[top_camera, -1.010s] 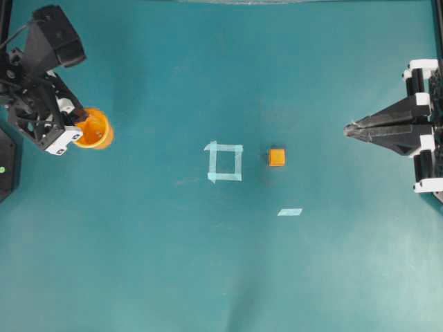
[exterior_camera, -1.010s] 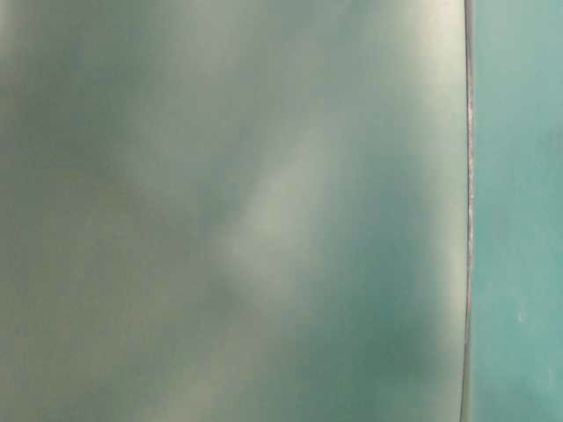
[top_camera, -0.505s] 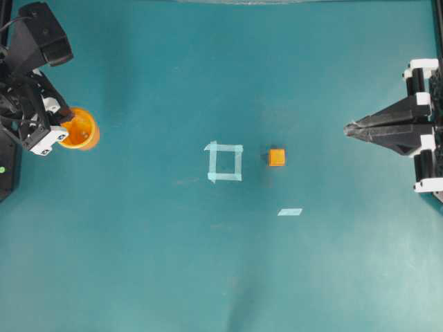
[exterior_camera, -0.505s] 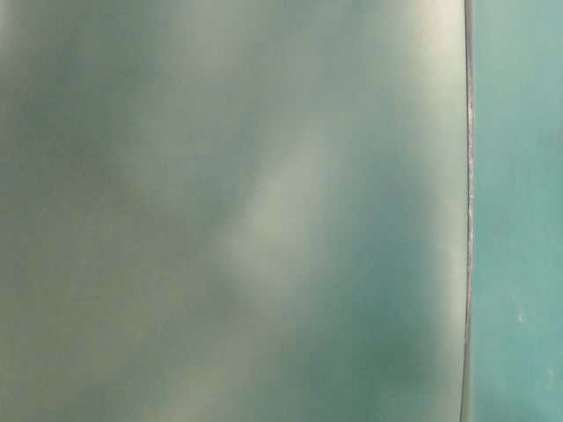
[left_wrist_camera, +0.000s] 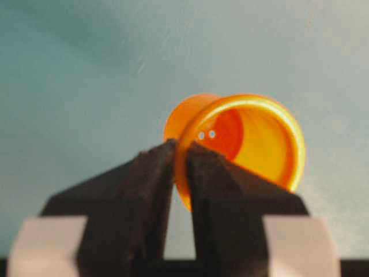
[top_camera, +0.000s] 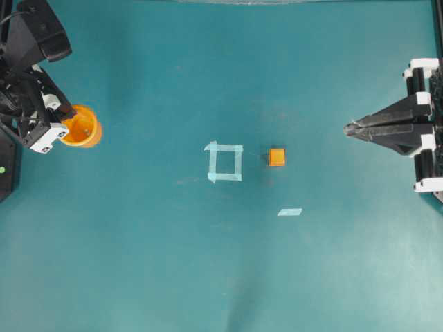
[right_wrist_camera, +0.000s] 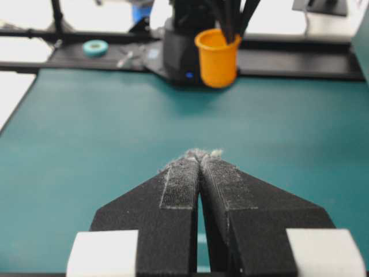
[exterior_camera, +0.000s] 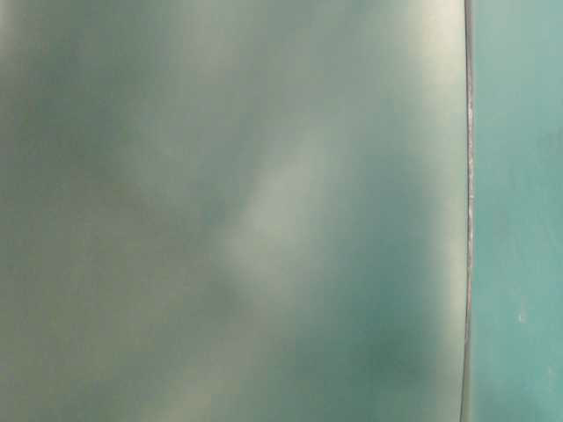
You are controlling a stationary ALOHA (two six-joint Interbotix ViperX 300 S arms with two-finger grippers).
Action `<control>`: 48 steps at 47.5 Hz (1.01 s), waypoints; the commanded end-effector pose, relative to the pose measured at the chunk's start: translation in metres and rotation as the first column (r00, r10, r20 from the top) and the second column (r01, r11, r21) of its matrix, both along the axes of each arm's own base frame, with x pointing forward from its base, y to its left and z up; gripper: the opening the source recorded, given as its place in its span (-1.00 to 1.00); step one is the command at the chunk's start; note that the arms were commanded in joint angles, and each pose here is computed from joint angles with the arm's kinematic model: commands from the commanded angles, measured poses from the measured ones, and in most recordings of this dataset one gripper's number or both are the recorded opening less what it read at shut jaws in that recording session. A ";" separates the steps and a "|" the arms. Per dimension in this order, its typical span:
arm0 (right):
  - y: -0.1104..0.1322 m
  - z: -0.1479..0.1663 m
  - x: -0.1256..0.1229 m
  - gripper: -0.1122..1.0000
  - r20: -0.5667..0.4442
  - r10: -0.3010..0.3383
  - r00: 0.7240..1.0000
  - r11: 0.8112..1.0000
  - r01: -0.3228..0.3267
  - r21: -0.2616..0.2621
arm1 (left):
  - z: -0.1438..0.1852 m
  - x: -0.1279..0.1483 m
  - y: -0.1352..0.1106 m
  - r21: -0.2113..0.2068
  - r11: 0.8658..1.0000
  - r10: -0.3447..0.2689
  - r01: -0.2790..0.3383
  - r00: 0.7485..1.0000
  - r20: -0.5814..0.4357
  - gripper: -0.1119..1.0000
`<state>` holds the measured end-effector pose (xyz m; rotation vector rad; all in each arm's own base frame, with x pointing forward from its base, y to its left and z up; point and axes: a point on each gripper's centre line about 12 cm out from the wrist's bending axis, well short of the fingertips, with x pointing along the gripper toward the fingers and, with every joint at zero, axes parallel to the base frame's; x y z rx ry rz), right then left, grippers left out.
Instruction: Lift the orange cup with left arm.
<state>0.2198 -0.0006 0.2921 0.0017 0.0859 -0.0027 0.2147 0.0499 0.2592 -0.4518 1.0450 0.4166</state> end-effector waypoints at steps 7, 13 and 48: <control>0.000 0.014 0.003 -0.80 0.035 0.001 0.999 1.000 -0.001 0.001 | 0.013 0.004 0.001 0.012 1.000 -0.003 0.003 0.999 0.041 -0.69; 0.000 0.014 0.003 -0.80 0.035 0.002 0.999 1.000 -0.002 0.000 | 0.016 0.005 0.001 0.014 1.000 -0.005 0.004 0.999 0.047 -0.69; 0.000 0.013 0.003 -0.80 0.032 0.000 0.999 1.000 0.000 -0.002 | 0.020 0.006 0.001 0.019 1.000 -0.006 0.005 0.998 0.059 -0.69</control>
